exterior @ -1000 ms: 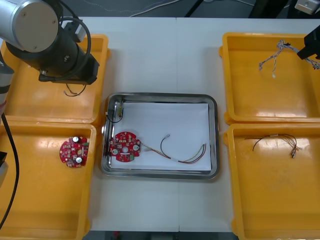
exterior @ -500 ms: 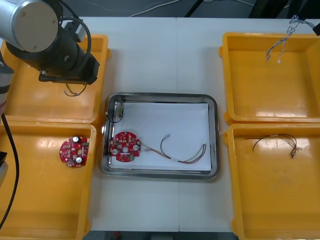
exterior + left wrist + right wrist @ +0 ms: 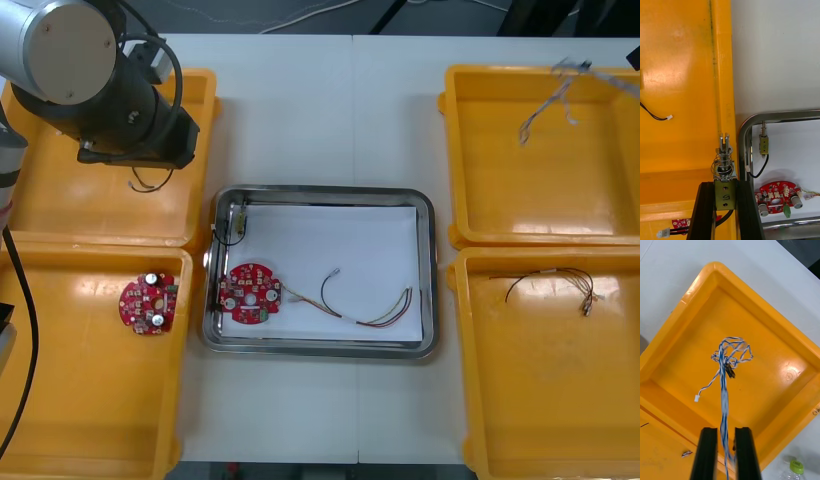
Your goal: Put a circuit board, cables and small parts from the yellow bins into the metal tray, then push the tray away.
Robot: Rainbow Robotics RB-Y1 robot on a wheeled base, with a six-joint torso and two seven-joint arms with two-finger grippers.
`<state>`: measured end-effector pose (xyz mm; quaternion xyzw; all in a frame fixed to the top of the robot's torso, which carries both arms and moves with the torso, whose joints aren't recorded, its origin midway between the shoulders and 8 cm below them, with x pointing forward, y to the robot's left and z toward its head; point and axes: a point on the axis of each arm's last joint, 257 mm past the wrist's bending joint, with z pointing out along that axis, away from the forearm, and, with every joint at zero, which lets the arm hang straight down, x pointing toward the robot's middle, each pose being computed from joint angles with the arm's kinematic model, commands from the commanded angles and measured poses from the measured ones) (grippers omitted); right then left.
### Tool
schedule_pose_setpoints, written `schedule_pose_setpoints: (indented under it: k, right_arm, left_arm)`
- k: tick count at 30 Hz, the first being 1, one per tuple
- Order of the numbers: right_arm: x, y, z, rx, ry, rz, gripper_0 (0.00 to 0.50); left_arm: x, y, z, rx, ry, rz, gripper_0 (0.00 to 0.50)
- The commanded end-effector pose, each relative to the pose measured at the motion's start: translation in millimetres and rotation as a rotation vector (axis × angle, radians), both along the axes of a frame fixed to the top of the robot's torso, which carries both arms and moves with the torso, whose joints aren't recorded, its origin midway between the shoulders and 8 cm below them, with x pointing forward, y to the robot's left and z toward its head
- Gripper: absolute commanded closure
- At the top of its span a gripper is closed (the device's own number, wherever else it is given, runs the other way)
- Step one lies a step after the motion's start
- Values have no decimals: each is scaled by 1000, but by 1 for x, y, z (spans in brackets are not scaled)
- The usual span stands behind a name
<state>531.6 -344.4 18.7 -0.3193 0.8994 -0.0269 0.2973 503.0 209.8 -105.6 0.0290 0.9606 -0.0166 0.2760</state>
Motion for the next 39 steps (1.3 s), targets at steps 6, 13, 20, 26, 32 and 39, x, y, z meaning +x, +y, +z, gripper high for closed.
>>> schedule_pose_setpoints:
  k: [6,13,20,26,32,39]
  right_arm:
    - [-12,-13,-8,99,-5,-7,0]
    - [-13,-11,-10,103,-1,-2,0]
    - [-18,-10,-38,94,59,-9,0]
    - [-20,-2,-79,46,141,-8,0]
    - [4,10,-94,33,85,-25,0]
    - [27,18,-113,29,22,-55,0]
  left_arm:
    - [-2,11,14,9,-39,13,500]
    - [-2,12,13,9,-38,13,500]
    - [-3,12,13,14,-45,8,500]
    - [-3,12,13,15,-45,6,500]
    - [-3,12,14,17,-46,9,500]
    - [-3,13,14,17,-47,10,500]
